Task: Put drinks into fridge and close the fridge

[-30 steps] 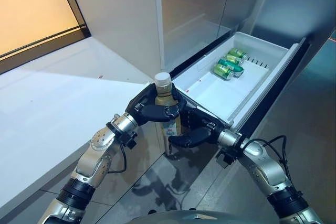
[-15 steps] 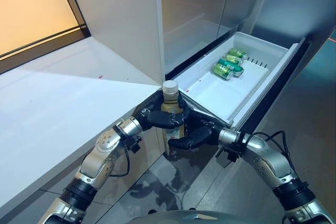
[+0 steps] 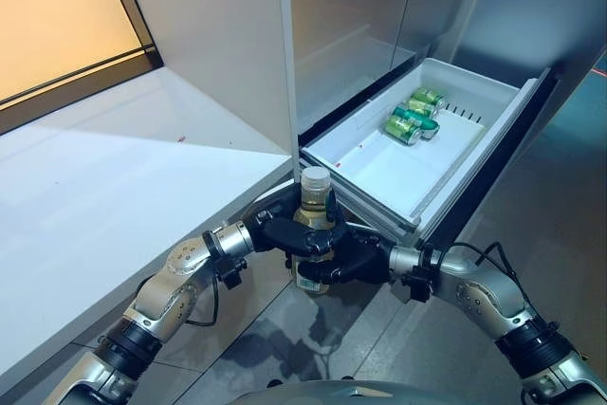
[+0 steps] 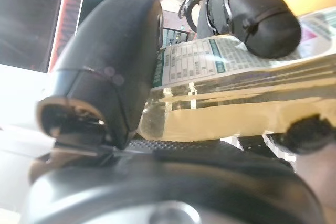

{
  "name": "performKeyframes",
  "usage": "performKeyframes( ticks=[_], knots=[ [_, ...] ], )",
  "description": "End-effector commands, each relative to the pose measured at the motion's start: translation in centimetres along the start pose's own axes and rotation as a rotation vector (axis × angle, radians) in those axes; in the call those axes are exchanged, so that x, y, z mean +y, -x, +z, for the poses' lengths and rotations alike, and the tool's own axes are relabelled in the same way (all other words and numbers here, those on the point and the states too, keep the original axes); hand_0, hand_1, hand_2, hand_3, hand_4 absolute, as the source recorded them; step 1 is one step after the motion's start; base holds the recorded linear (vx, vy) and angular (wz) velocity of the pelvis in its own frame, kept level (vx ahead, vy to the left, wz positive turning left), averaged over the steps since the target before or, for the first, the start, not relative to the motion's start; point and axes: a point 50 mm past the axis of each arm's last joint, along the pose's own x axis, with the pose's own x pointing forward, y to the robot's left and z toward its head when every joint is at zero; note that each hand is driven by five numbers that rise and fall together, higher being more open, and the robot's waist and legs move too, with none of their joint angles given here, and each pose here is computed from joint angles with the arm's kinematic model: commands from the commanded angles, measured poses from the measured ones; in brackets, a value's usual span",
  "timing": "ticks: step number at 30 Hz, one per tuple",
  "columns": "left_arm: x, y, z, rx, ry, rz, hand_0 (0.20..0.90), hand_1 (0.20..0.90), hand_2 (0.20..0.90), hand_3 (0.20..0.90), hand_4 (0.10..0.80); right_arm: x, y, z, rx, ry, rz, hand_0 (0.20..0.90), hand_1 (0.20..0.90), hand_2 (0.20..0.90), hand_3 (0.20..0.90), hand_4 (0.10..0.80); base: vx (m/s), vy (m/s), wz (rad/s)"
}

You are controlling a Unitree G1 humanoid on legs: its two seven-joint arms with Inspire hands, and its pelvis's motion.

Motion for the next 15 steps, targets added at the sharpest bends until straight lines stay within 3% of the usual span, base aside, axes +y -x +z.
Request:
performKeyframes(
  ticks=[1, 5, 6, 7, 9, 15],
  knots=[
    [-4.7, -6.2, 7.8, -0.441, -0.076, -0.407, 0.3, 0.3, 0.3, 0.2, 0.1, 8.3, -3.9, 3.9, -0.231, -0.14, 0.565, 0.3, 0.3, 0.3, 0.2, 0.1, 0.0, 0.0, 0.0],
    [-4.8, -6.4, 7.7, -0.462, -0.048, -0.404, 0.3, 0.3, 0.3, 0.2, 0.1, 8.8, -4.3, 4.0, -0.265, -0.147, 0.574, 0.3, 0.3, 0.3, 0.2, 0.1, 0.0, 0.0, 0.0],
    [-4.7, -6.4, 7.7, -0.48, -0.047, -0.372, 0.356, 0.356, 0.356, 0.266, 0.166, 8.7, -4.4, 4.3, -0.292, -0.13, 0.552, 0.3, 0.3, 0.3, 0.2, 0.1, 0.0, 0.0, 0.0],
    [-4.7, -6.4, 7.7, -0.484, -0.052, -0.354, 0.451, 0.451, 0.451, 0.376, 0.276, 8.6, -4.4, 4.5, -0.308, -0.116, 0.538, 0.3, 0.3, 0.3, 0.2, 0.1, 0.0, 0.0, 0.0],
    [-4.5, -6.4, 8.0, -0.508, -0.081, -0.297, 0.9, 0.9, 0.9, 0.9, 0.8, 8.4, -4.3, 5.1, -0.339, -0.093, 0.499, 0.3, 0.3, 0.3, 0.2, 0.1, 0.0, 0.0, 0.0],
    [-3.3, -5.0, 9.6, -0.613, -0.273, -0.075, 0.9, 0.9, 0.9, 0.9, 0.8, 6.7, -3.0, 7.7, -0.438, -0.003, 0.333, 0.3, 0.3, 0.3, 0.2, 0.1, -0.021, -0.01, 0.02]
  ],
)
